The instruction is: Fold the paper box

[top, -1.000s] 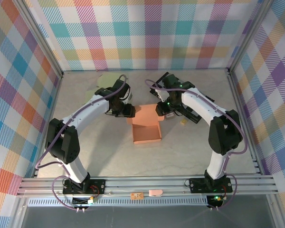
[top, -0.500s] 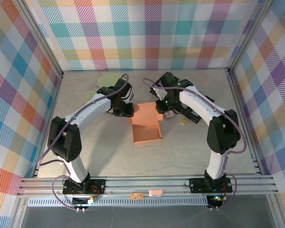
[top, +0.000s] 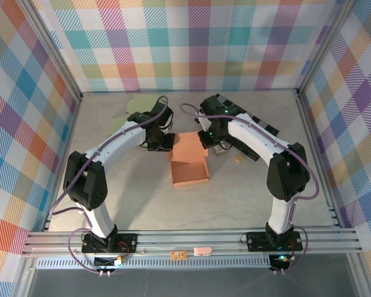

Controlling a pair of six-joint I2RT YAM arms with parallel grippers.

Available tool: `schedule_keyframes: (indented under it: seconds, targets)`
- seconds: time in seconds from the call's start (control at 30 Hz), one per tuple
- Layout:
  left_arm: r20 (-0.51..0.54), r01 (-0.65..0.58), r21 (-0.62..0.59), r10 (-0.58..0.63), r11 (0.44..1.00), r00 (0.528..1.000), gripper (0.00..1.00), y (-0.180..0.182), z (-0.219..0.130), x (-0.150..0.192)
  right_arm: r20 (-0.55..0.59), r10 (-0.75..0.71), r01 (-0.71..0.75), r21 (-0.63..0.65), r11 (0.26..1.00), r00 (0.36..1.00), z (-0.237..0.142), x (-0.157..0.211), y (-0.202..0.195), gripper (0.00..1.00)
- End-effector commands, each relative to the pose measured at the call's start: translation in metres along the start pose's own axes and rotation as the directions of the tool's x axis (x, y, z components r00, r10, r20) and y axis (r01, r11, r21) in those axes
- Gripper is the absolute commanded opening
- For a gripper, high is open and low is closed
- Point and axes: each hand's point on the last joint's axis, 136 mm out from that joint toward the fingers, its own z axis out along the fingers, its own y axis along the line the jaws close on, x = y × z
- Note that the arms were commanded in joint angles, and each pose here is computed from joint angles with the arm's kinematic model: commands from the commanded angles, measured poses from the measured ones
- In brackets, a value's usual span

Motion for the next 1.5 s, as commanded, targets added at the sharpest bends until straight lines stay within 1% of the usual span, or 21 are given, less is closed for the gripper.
schedule_keyframes:
  seconds: [0.0,0.17,0.33,0.43,0.6,0.87,1.0,1.27,1.47]
  targets:
    - [0.058,0.067,-0.004,-0.067,0.998,0.996,0.0,-0.006,-0.004,-0.018,0.119,0.1,-0.105,0.031,0.994,0.988,-0.015,-0.027,0.003,0.0]
    - [0.131,0.102,-0.037,-0.097,0.994,0.987,0.0,-0.006,-0.005,-0.052,0.261,0.159,-0.175,0.04,0.984,0.952,-0.017,-0.063,0.004,0.0]
    - [0.185,0.14,-0.025,-0.133,0.99,0.974,0.0,0.001,0.008,-0.086,0.359,0.15,-0.183,0.059,0.981,0.921,-0.001,-0.094,0.001,0.0]
    - [0.214,0.162,0.002,-0.158,0.987,0.964,0.0,0.008,0.018,-0.097,0.404,0.146,-0.191,0.073,0.979,0.903,0.008,-0.103,-0.003,0.0]
    - [0.26,0.162,0.063,-0.173,0.985,0.95,0.0,0.01,0.024,-0.105,0.471,0.132,-0.174,0.046,0.984,0.872,0.012,-0.112,0.0,0.0]
    - [0.358,0.131,0.124,-0.167,0.984,0.918,0.0,0.008,0.017,-0.105,0.545,0.13,-0.152,-0.005,0.988,0.828,0.013,-0.108,0.006,0.0]
    - [0.389,0.124,0.136,-0.168,0.983,0.906,0.0,0.01,0.016,-0.101,0.551,0.116,-0.147,0.012,0.989,0.826,0.012,-0.103,0.005,0.0]
    - [0.348,0.137,0.148,-0.181,0.979,0.92,0.0,0.01,0.026,-0.082,0.511,0.123,-0.168,0.043,0.985,0.851,0.018,-0.088,0.0,0.0]
    - [0.321,0.137,0.12,-0.169,0.983,0.932,0.0,0.006,0.036,-0.061,0.476,0.113,-0.154,0.047,0.987,0.872,0.026,-0.074,0.001,0.0]
